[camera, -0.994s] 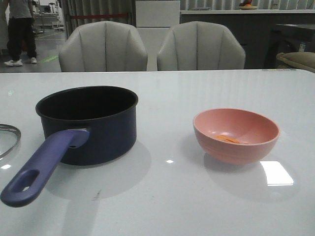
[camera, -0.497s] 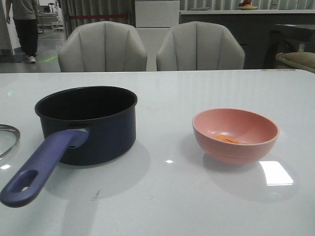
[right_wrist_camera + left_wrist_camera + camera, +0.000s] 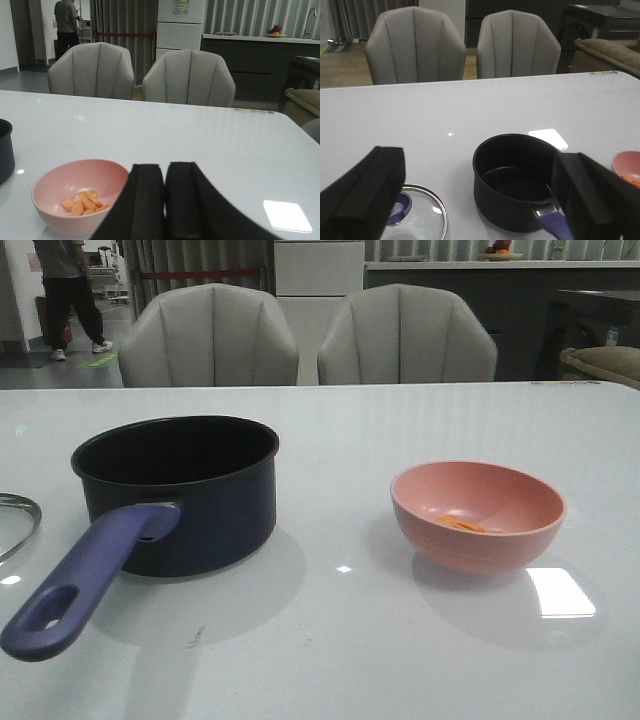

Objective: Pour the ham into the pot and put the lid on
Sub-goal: 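Move the right gripper toward the pink bowl, then grasp the pink bowl rim with the right gripper and lift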

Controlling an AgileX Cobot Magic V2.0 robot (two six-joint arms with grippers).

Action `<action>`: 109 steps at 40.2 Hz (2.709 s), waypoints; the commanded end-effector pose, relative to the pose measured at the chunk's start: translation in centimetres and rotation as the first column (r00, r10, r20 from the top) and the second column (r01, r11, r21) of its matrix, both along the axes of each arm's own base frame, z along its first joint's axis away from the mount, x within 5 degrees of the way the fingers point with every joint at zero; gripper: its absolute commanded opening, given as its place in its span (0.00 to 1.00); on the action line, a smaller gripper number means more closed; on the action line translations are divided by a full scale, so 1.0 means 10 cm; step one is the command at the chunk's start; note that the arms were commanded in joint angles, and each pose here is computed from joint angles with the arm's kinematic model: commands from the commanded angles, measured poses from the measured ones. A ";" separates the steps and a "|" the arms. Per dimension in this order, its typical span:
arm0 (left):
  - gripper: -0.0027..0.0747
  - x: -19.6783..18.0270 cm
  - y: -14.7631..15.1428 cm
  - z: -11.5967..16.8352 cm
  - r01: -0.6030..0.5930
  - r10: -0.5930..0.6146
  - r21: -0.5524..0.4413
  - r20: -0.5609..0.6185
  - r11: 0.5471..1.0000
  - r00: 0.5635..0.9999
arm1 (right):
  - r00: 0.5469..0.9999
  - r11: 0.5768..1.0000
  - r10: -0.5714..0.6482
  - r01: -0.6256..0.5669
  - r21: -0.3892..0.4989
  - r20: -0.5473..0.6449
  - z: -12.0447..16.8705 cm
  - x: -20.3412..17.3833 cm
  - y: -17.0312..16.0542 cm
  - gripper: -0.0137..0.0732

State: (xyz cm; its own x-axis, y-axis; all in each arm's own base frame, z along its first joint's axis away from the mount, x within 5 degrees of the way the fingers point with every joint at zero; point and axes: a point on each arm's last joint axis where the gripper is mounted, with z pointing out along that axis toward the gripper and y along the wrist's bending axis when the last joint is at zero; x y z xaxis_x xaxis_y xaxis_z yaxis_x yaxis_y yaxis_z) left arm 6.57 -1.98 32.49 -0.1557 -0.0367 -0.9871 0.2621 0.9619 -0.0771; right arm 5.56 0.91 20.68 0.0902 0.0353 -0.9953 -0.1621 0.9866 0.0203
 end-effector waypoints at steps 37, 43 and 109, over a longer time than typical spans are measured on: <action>0.86 -0.45 0.11 -0.23 0.046 -0.021 -0.077 0.295 0.996 0.955 | 0.988 1.000 -0.016 0.012 -0.028 -0.152 0.67 0.20 0.02 0.34; 0.86 -0.45 0.11 -0.23 0.046 -0.021 -0.077 0.295 0.996 0.955 | 0.992 1.000 -0.003 0.006 0.023 -0.123 0.73 0.27 0.04 0.34; 0.86 -0.44 0.10 -0.25 0.047 -0.027 -0.068 0.266 0.997 0.964 | 0.456 1.000 0.013 0.011 0.020 -0.890 -0.21 3.01 0.71 0.32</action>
